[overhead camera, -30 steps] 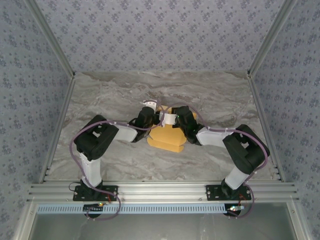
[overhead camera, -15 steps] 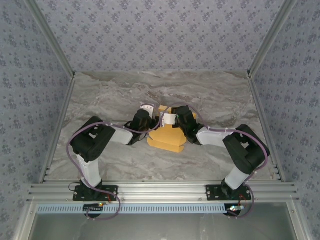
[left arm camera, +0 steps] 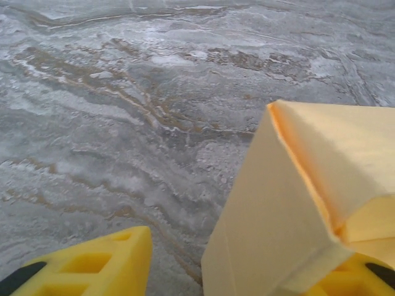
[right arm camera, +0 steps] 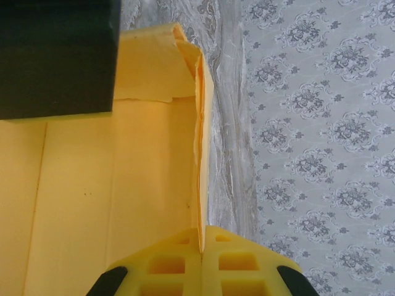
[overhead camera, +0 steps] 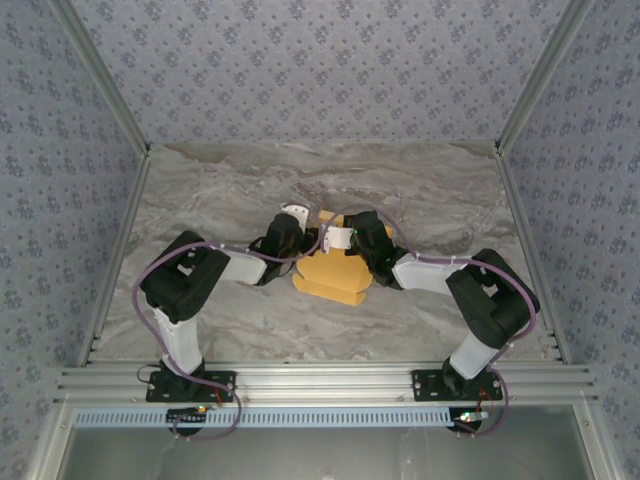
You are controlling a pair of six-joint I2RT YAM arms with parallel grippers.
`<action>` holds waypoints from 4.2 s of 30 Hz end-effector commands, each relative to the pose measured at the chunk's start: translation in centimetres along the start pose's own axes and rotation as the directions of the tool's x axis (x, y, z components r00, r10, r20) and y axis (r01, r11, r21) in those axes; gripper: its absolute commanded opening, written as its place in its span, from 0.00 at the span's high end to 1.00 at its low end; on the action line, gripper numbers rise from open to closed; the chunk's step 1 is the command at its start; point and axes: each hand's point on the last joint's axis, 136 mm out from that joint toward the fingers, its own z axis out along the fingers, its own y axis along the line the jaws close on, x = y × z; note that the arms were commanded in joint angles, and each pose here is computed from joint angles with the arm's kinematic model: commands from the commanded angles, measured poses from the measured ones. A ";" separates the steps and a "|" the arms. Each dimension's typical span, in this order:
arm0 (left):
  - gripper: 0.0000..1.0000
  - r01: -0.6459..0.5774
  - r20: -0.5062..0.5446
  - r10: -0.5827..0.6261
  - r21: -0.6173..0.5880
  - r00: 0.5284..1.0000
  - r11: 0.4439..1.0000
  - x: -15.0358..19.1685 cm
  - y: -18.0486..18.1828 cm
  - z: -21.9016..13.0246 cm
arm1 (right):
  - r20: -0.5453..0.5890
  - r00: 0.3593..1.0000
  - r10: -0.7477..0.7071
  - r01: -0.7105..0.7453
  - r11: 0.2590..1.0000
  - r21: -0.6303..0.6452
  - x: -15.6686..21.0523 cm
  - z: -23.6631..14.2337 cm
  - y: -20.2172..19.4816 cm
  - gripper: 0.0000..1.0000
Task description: Fold the paper box
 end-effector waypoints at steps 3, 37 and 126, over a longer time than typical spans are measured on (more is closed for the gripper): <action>0.62 -0.004 0.021 0.004 0.004 1.000 1.000 -1.1 -0.1 0.9 | -0.023 1.000 0.004 -0.005 0.999 -0.045 0.5 0.0 0.9 1.00; 0.90 0.090 0.089 -0.055 -0.459 0.994 0.884 -1.7 5.9 -1.5 | 0.033 0.995 0.091 -0.087 0.991 -0.096 -1.1 -1.5 1.1 1.00; 0.95 0.028 0.099 0.003 -0.308 0.995 0.951 -2.8 3.1 -3.8 | -0.327 -0.391 0.860 -0.907 -0.420 -0.021 -1.0 0.3 -2.9 0.62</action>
